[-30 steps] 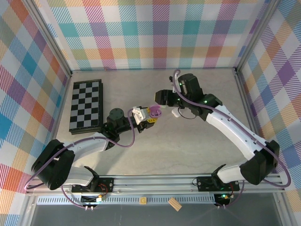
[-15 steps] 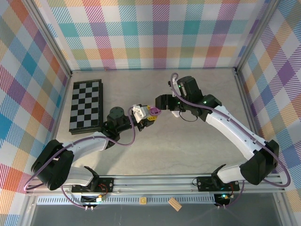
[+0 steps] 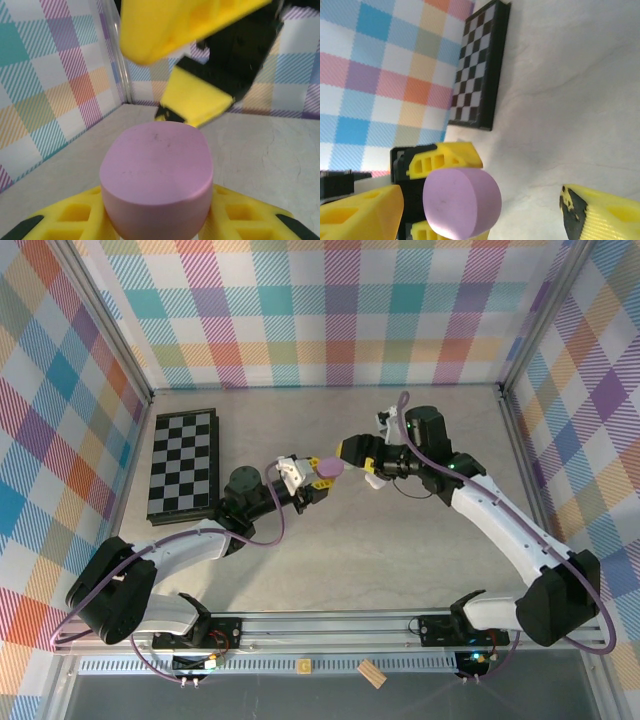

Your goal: Insert the wireless bluetooth earbuds into the charging case

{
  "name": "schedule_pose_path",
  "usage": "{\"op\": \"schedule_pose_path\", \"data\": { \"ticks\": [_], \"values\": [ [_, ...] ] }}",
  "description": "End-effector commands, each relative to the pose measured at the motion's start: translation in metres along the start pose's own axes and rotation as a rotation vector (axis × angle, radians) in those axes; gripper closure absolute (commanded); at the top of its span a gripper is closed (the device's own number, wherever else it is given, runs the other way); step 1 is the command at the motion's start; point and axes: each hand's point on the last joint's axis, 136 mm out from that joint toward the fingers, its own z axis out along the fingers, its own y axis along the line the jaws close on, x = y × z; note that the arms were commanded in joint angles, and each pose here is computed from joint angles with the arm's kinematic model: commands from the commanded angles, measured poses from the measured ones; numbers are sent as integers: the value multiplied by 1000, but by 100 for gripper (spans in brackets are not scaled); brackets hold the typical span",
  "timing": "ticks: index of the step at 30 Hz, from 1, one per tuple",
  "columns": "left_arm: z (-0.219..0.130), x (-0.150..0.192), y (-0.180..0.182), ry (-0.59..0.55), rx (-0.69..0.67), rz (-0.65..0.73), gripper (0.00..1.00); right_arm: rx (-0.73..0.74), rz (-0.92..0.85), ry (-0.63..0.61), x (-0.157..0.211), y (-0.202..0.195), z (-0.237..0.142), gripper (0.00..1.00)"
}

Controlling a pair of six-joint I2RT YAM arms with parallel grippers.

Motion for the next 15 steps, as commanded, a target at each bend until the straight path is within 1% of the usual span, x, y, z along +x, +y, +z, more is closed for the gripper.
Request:
{"op": "schedule_pose_path", "data": {
  "ticks": [1, 4, 7, 9, 12, 14, 15],
  "values": [
    [-1, -38, -3, -112, 8, 13, 62, -236, 18, 85, 9, 44, -2, 18],
    [-1, -43, -1, -121, 3, 19, 62, -261, 49, 118, 14, 43, 2, 19],
    [0, -47, -3, -125, 13, 21, 62, -300, 66, 131, 14, 47, 4, 23],
    [0, -46, -3, -123, 14, 20, 62, -317, 74, 134, 13, 48, 6, 28],
    [2, -43, -3, -117, 17, 17, 62, -321, 89, 142, 13, 46, 9, 40],
    [2, -43, -3, -119, 18, 18, 62, -313, 97, 146, 13, 43, 11, 41],
    [1, -42, -4, -119, 18, 16, 62, -308, 103, 151, 14, 41, 12, 44]
  ]
}}
